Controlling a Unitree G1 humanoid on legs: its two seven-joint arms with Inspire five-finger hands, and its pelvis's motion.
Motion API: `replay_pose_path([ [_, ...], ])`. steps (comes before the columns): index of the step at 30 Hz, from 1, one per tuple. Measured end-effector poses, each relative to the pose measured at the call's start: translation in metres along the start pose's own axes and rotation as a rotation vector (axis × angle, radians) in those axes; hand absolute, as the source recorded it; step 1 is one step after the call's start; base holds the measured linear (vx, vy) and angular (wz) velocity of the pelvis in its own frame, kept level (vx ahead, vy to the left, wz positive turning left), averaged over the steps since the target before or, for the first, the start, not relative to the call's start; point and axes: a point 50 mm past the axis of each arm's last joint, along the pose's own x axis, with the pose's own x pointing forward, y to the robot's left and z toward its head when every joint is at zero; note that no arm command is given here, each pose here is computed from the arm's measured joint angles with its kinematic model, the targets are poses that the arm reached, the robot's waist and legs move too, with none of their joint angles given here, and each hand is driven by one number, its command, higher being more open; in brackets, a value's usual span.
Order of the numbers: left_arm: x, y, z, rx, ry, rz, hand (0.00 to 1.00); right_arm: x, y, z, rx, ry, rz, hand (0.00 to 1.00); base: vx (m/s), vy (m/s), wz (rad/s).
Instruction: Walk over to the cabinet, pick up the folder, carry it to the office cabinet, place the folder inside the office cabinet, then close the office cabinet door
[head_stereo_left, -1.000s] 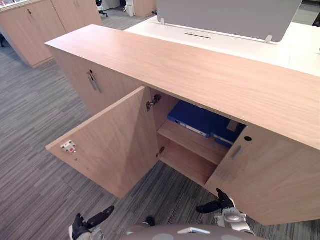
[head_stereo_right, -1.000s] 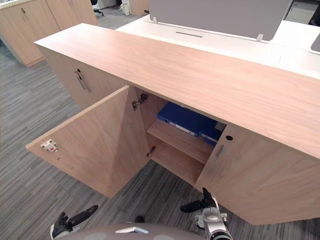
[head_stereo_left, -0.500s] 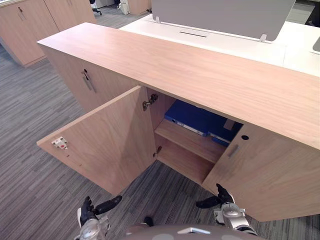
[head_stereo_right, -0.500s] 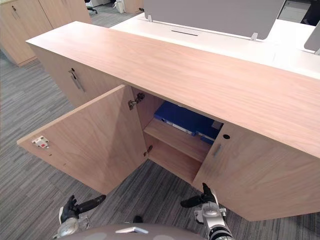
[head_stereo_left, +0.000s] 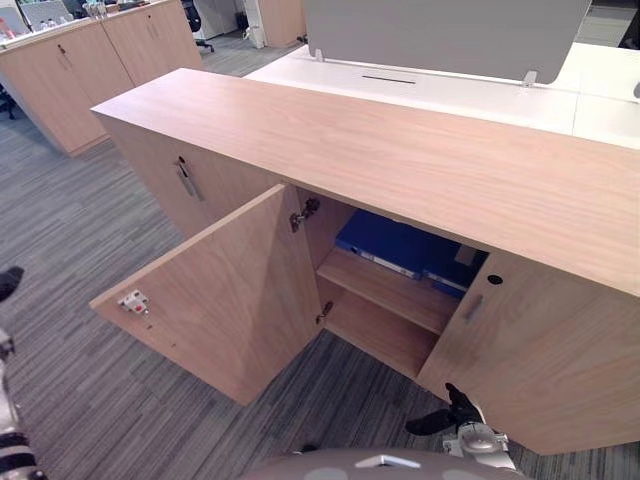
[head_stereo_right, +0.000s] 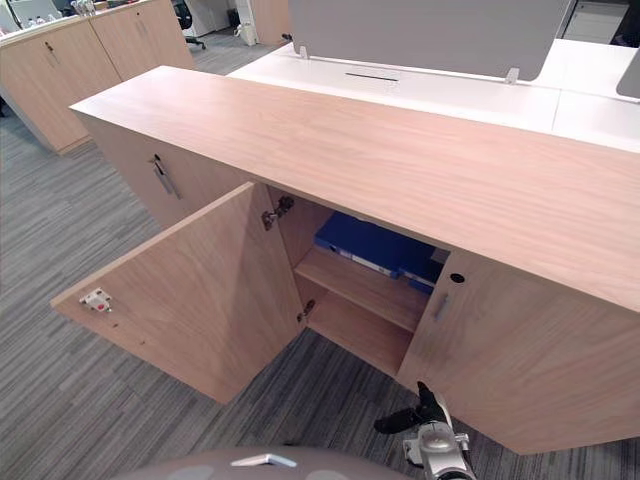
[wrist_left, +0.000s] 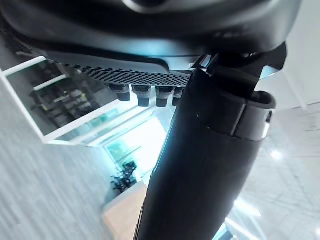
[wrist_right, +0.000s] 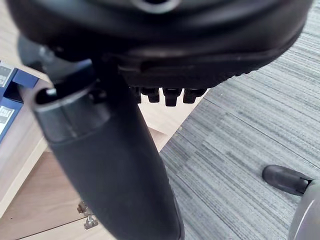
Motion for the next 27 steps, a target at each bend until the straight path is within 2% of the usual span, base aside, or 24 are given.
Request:
replay_pose_path([
  [17, -0.003, -0.006, -0.006, 0.010, 0.036, -0.068, 1.00, -0.001, -0.003, -0.006, 0.014, 0.016, 0.002, 1.00, -0.01, -0.002, 0.00],
  [27, -0.014, -0.033, -0.013, 0.049, 0.051, -0.207, 1.00, -0.002, -0.004, -0.008, 0.013, 0.023, 0.000, 1.00, -0.01, 0.002, 0.00],
])
